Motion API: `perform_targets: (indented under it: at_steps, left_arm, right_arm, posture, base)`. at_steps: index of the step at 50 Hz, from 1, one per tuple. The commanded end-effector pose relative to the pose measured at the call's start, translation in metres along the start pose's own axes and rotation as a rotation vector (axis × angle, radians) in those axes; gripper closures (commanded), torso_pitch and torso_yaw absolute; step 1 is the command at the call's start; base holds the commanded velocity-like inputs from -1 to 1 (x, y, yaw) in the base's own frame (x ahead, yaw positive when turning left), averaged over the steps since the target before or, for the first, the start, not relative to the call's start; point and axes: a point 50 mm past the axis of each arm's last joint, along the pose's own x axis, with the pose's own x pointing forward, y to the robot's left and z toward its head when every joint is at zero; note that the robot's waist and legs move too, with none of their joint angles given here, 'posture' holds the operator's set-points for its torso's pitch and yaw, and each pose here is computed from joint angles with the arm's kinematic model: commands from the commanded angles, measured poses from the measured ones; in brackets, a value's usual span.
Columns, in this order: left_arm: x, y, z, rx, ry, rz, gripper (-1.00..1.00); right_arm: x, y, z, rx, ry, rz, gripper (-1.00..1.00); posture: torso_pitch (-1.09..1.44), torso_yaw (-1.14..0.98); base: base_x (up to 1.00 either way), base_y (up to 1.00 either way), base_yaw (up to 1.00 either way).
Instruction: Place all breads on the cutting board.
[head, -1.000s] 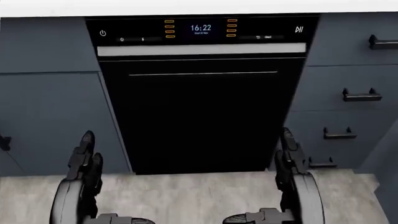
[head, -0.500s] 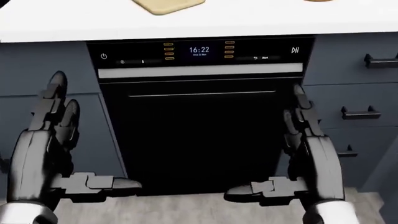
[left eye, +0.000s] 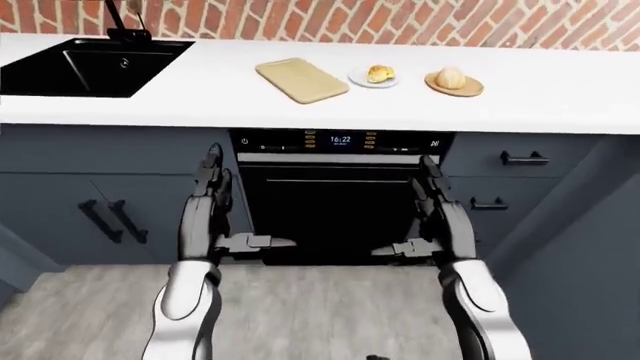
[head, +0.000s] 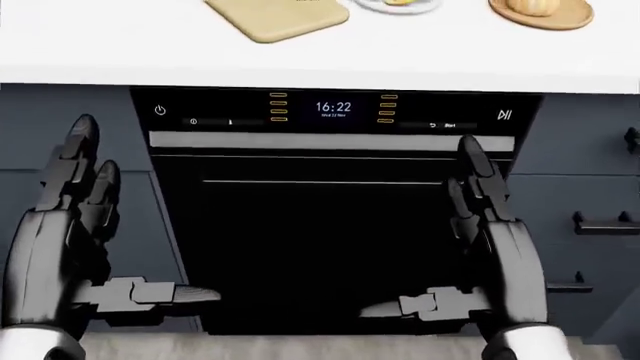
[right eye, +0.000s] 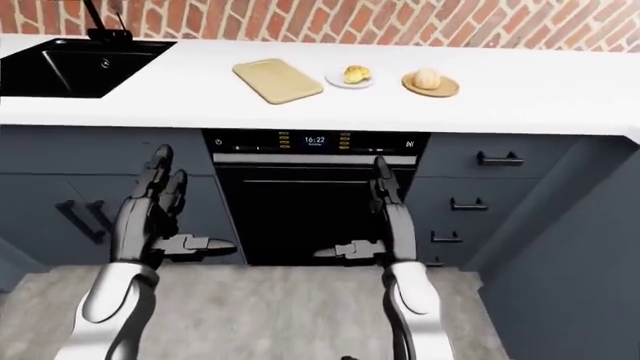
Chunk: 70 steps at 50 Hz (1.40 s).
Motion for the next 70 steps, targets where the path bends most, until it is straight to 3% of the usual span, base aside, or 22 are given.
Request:
perform_targets:
  at_steps: [1, 19, 28, 49, 70]
  left_arm:
    - [0.000, -0.004, 0.016, -0.003, -0.086, -0.021, -1.00]
    - [-0.003, -0.003, 0.018, -0.004, -0.093, -0.019, -1.00]
    - [-0.004, -0.003, 0.022, -0.007, -0.101, -0.020, -1.00]
    - [-0.008, 0.001, 0.042, 0.003, -0.134, -0.019, -1.00]
    - [-0.011, 0.004, 0.053, 0.007, -0.156, -0.019, -1.00]
  right_arm:
    - [0.000, -0.003, 0.016, -0.014, -0.082, -0.007, -1.00]
    - [-0.002, -0.001, 0.018, -0.002, -0.097, 0.010, -1.00]
    - [-0.002, -0.001, 0.020, 0.045, -0.092, 0.018, -1.00]
    - [-0.001, 0.004, 0.036, -0.041, -0.131, 0.038, -1.00]
    - [-0.002, 0.010, 0.049, -0.024, -0.169, 0.074, -1.00]
  posture:
    - [0.00, 0.00]
    - [0.00, 0.00]
    - [0.00, 0.00]
    - [0.00, 0.00]
    - [0.00, 0.00]
  base:
    - [0.23, -0.73, 0.00]
    - [0.13, -0.35, 0.00]
    - [-0.04, -0.02, -0.52]
    - [0.00, 0.00, -0.08]
    - [0.37, 0.00, 0.28]
